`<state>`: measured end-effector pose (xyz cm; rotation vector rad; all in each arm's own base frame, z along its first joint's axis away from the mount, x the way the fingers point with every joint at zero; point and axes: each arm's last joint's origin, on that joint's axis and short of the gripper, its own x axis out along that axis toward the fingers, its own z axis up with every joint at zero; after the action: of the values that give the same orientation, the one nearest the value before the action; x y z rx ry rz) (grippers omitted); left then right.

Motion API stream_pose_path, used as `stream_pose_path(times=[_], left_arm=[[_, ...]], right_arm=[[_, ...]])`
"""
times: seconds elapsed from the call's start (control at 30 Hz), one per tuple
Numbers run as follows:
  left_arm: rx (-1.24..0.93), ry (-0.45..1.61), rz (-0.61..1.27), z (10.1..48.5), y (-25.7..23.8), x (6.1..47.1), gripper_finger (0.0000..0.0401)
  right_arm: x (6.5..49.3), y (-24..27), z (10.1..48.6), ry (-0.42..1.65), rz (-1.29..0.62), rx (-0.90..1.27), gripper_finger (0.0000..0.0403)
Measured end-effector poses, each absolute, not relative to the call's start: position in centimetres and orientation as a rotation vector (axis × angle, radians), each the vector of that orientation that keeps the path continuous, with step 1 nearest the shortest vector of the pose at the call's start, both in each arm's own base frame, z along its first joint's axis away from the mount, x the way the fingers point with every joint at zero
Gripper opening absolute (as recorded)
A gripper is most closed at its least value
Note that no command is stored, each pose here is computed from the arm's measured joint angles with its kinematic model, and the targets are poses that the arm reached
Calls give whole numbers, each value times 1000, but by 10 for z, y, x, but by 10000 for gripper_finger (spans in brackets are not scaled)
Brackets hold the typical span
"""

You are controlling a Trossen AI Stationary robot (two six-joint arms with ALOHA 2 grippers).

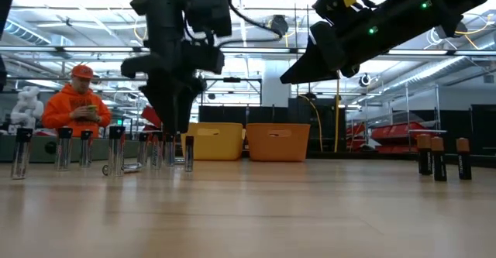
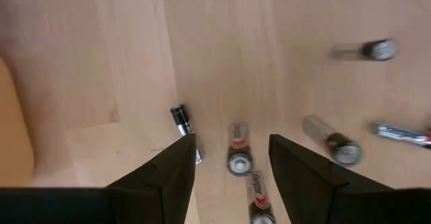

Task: Sort batteries
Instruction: Put the silver battery into the yellow bin

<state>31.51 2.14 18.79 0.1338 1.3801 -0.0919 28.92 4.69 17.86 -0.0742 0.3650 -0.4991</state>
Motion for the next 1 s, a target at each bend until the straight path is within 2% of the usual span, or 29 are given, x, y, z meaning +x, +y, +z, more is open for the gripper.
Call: stream_pose_path(times=[0.2,0.57,1.0], left_arm=[[133,1423,-106,175,23,319,196],[108,1431,-131,174,22,318,191],[102,1435,-136,174,22,317,94]], right_arm=[[289,47,178,365,-499,-71,212],[289,47,178,365,-499,-66,212],[289,47,178,366,-500,-64,212]])
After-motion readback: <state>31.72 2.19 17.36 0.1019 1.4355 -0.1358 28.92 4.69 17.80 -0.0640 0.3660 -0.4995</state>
